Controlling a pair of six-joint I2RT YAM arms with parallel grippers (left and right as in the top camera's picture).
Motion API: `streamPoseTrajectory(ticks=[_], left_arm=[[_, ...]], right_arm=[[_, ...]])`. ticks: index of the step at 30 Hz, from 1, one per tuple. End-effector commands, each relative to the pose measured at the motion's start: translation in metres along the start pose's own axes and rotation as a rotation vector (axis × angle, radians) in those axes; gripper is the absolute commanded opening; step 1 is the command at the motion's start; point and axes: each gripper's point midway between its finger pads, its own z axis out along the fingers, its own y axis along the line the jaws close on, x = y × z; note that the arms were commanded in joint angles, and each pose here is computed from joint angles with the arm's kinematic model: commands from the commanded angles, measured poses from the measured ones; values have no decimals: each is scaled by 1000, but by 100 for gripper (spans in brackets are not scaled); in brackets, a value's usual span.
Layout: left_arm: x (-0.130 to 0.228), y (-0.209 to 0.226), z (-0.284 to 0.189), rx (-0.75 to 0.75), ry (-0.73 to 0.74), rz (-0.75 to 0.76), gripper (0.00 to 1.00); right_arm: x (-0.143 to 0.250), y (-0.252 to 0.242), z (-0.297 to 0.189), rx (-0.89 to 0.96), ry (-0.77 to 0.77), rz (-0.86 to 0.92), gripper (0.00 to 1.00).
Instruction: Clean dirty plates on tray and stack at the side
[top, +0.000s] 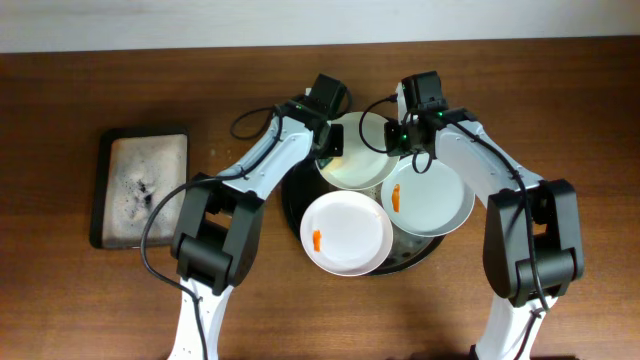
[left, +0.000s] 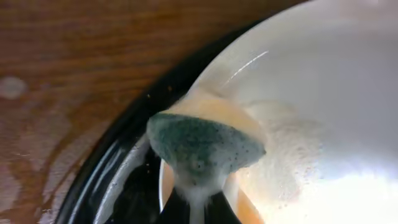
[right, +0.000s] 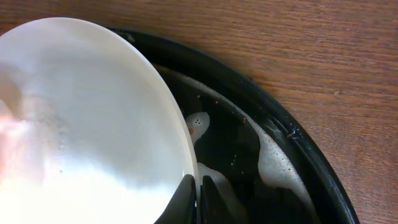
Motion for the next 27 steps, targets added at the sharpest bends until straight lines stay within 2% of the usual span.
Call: streamPoseTrajectory(ticks=[1, 5, 8, 13, 19, 21, 27], left_arm=[[-21, -2, -11, 21, -25, 4, 0], [-36, -6, -40, 19, -32, 41, 0], [-27, -2, -44, 2, 11, 42, 0], [-19, 3, -44, -22, 43, 52, 0], [-19, 7, -44, -38, 44, 95, 0], [-15, 8, -44, -43, 57, 95, 1], [-11, 10, -43, -49, 73, 96, 1]], right_arm=[[-18, -15, -15, 73, -54, 10, 4], [-18, -15, -16, 73, -54, 10, 4], [-21, -25, -26, 136, -70, 7, 4], [-39, -29, -83, 177, -99, -33, 4], [-36, -37, -130, 343, -37, -75, 4], [-35, -35, -139, 463, -43, -128, 4], [-37, 0, -166, 703, -110, -296, 4]])
